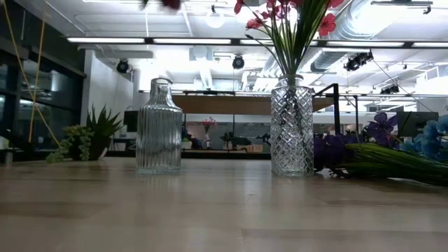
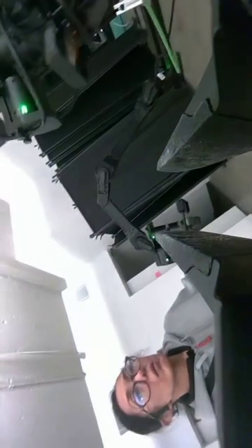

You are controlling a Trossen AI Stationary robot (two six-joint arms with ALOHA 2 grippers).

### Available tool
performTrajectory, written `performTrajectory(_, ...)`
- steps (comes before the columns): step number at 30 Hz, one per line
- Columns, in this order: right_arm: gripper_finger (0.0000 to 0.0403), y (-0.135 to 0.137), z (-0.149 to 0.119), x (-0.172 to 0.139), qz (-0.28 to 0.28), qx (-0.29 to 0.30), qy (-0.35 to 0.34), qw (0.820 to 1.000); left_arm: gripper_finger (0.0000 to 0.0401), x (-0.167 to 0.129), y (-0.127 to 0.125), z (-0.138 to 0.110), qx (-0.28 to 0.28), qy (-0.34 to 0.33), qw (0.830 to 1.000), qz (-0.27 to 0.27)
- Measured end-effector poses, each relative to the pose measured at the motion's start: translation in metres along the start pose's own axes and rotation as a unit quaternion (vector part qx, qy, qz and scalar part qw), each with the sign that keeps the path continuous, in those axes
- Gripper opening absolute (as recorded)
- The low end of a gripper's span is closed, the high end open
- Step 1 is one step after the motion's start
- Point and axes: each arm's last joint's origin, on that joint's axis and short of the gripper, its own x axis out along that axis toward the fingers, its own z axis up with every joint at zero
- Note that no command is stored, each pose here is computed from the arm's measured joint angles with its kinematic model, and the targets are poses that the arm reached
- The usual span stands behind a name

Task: Pick and place flowers into a vace then onto a shelf
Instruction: Put the red tulip into the right transparent vase

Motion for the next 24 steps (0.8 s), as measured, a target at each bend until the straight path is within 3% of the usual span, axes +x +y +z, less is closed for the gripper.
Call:
performTrajectory(9, 0.0139, 0.013, 0.013, 0.015, 0.047, -0.035, -0.039, 0.998, 0.0022, -0.027, -0.026, 0.013, 0.056, -0.091, 0.989, -0.1)
performTrajectory(16, 0.0139, 0.012, 0.023, 0.019, 0.053, -0.054, -0.043, 0.996, 0.0022, -0.051, -0.045, 0.021, 0.116, -0.148, 0.969, -0.162)
performTrajectory(24, 0.0139, 0.025, 0.058, 0.012, 0.064, -0.124, -0.103, 0.985, 0.0022, -0.081, -0.066, 0.03, 0.191, -0.199, 0.936, -0.22)
